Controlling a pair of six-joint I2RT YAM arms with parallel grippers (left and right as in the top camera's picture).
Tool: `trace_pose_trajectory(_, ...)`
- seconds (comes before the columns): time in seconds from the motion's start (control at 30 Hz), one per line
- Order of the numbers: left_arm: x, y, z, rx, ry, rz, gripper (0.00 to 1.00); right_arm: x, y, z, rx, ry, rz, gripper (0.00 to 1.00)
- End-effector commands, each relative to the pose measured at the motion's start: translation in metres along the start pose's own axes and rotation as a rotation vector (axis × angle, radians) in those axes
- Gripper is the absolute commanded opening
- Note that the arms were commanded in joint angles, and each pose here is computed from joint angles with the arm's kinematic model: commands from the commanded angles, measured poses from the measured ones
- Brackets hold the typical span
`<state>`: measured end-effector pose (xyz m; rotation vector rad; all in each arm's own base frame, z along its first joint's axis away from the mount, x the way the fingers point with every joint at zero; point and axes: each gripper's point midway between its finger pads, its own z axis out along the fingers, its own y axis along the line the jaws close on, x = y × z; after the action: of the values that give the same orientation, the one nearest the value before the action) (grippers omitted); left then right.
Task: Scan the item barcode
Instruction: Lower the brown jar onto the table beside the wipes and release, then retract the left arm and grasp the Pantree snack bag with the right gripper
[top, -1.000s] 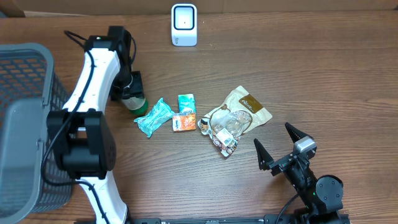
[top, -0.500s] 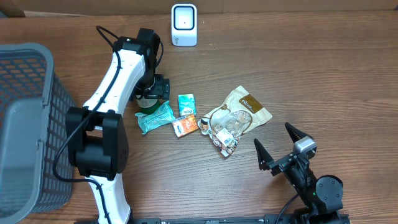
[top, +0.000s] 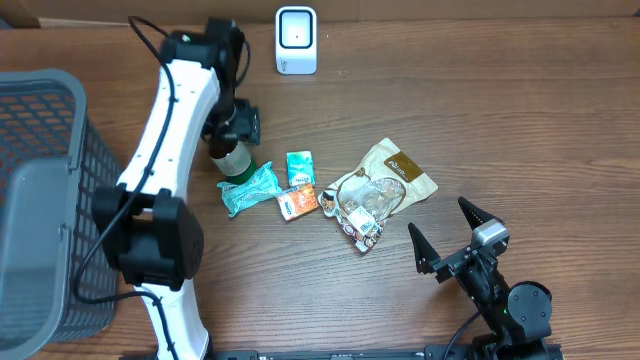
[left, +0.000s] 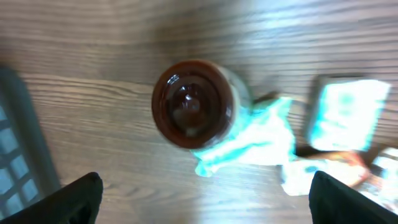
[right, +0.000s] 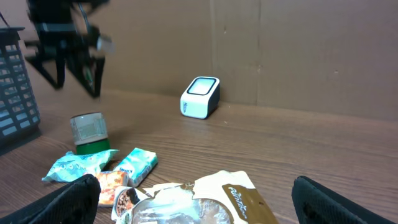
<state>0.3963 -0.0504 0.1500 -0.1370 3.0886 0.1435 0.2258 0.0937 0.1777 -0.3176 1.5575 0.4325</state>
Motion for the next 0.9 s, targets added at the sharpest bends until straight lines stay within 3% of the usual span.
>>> trace_pose_trajectory(0.0, -0.002, 0.000, -0.078, 0.132, -0.160, -0.042, 0.92, 0.002, 0.000, 0.000, -0.002, -0.003, 0.002, 1.00)
trace_pose_trajectory(0.17, 0.017, 0.029, -0.146, 0.203, -0.272, -0.067, 1.00, -0.002, 0.000, 0.000, 0.000, -0.019, -0.002, 1.00)
trace_pose_trajectory(0.3, 0.033, 0.049, -0.195, 0.314, -0.412, -0.065, 1.00, -0.002, -0.003, 0.000, 0.016, -0.019, -0.002, 1.00)
trace_pose_trajectory(0.4, 0.043, 0.077, -0.219, 0.295, -0.508, -0.134, 1.00, 0.004, -0.002, 0.001, 0.012, 0.004, 0.086, 1.00)
trace_pose_trajectory(0.63, 0.053, 0.107, -0.220, 0.216, -0.519, -0.206, 1.00, -0.005, 0.017, -0.001, -0.087, 0.036, 0.248, 1.00)
trace_pose_trajectory(0.87, 0.053, 0.110, -0.220, 0.200, -0.520, -0.210, 0.99, -0.045, 0.015, 0.000, -0.035, 0.200, 0.318, 1.00)
